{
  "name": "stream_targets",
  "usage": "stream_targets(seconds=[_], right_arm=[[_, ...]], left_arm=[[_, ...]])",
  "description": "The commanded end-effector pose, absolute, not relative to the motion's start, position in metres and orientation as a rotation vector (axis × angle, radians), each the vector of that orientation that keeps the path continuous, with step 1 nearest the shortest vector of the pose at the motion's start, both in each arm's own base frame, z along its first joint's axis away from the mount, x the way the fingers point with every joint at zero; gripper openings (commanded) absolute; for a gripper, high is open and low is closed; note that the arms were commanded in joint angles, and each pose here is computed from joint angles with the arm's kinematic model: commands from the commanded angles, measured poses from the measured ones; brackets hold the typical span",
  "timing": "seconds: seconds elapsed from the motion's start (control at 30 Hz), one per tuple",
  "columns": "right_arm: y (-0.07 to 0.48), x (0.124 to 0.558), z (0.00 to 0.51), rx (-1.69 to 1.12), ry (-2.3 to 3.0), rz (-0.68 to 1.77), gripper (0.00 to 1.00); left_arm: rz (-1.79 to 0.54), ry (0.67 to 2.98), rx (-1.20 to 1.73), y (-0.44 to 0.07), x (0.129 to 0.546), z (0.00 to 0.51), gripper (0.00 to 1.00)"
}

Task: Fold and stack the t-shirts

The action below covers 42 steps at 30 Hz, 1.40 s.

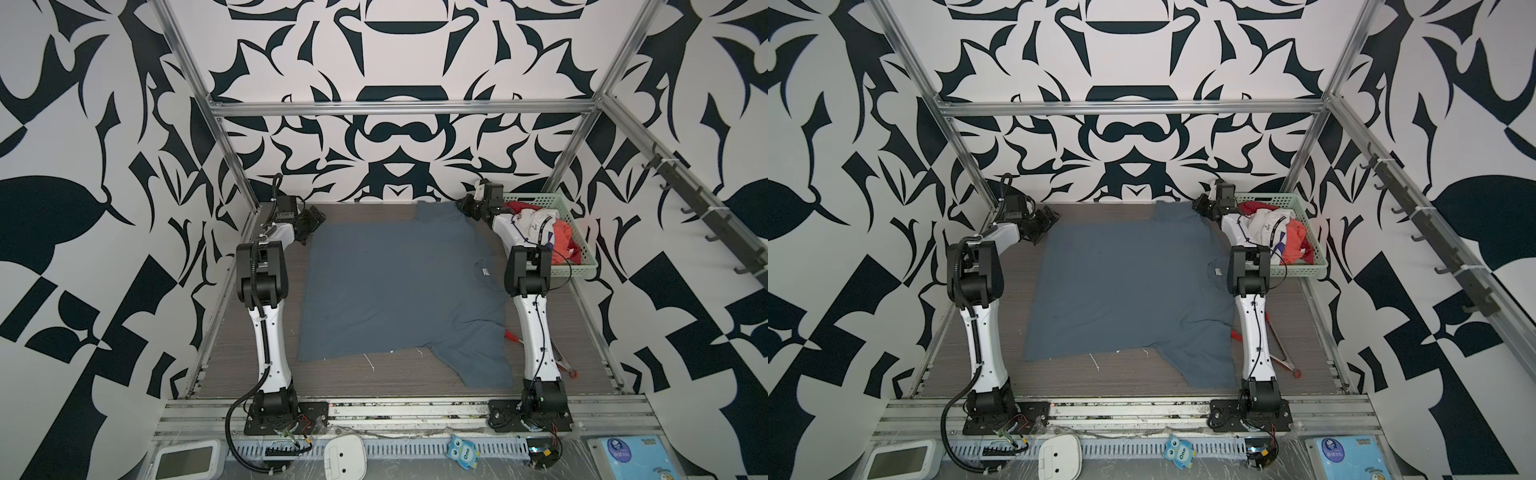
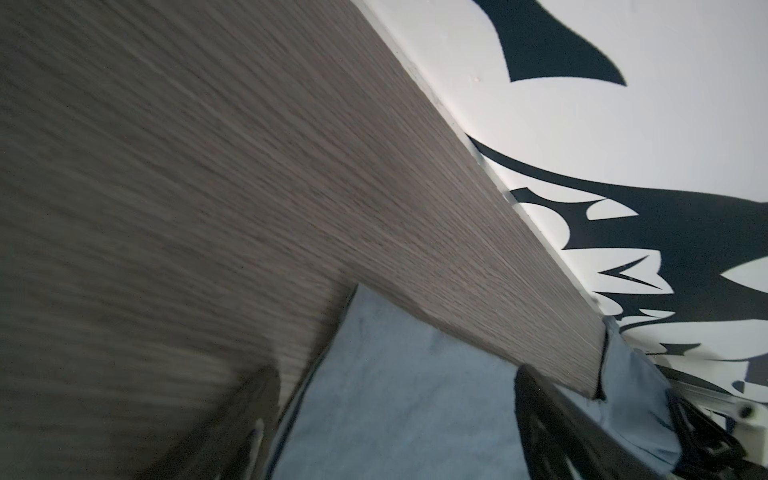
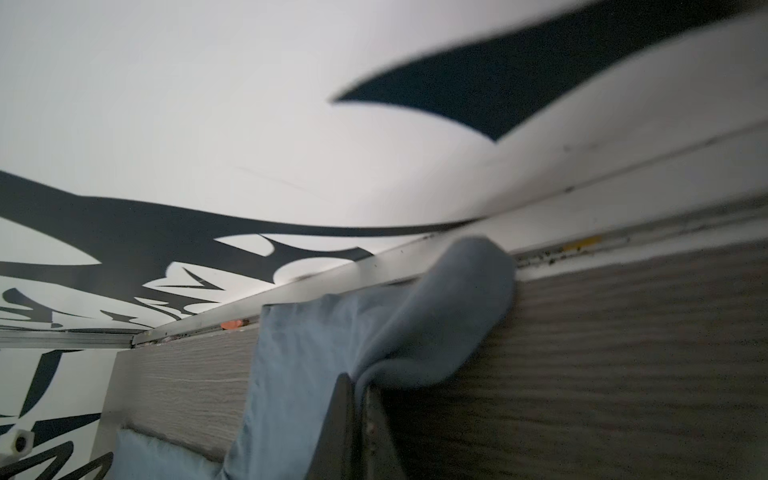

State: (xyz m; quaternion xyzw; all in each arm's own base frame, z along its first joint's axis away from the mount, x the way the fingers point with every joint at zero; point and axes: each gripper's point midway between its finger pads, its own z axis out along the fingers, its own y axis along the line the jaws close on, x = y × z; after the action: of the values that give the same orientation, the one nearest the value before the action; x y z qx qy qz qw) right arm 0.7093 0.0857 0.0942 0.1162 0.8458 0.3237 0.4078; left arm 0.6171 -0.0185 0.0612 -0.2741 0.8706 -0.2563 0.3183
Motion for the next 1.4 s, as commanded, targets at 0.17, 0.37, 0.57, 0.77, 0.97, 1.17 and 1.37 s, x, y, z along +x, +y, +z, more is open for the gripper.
stream_targets(seconds=[0.17, 0.37, 0.57, 0.77, 0.97, 1.17, 1.37], right_arm=[[0.09, 0.705, 0.169, 0.079, 2.055, 0.667, 0.05], [0.093, 0.704, 0.159, 0.079, 2.082, 0.684, 0.15], [0.09, 0.703, 0.147, 0.091, 2.108, 0.668, 0.27], [0.086, 0.705, 0.146, 0.108, 2.106, 0.635, 0.22], [0.083, 0.705, 0.147, 0.118, 2.11, 0.615, 0.04], [0.083, 0.706, 0.152, 0.127, 2.102, 0.623, 0.0], [0.087, 0.704, 0.168, 0.11, 2.077, 0.643, 0.0]], left_arm=[[-0.436, 2.449, -0.643, -0.006, 0.617, 0.042, 0.88], [-0.524, 2.463, -0.481, -0.035, 0.633, 0.043, 0.87], [-0.559, 2.482, -0.441, -0.051, 0.646, 0.035, 0.76], [-0.563, 2.482, -0.451, -0.056, 0.649, 0.027, 0.58], [-0.503, 2.486, -0.473, -0.048, 0.645, 0.021, 0.3], [-0.5, 2.449, -0.486, -0.046, 0.649, 0.03, 0.0], [-0.529, 2.374, -0.472, -0.048, 0.652, 0.058, 0.0]])
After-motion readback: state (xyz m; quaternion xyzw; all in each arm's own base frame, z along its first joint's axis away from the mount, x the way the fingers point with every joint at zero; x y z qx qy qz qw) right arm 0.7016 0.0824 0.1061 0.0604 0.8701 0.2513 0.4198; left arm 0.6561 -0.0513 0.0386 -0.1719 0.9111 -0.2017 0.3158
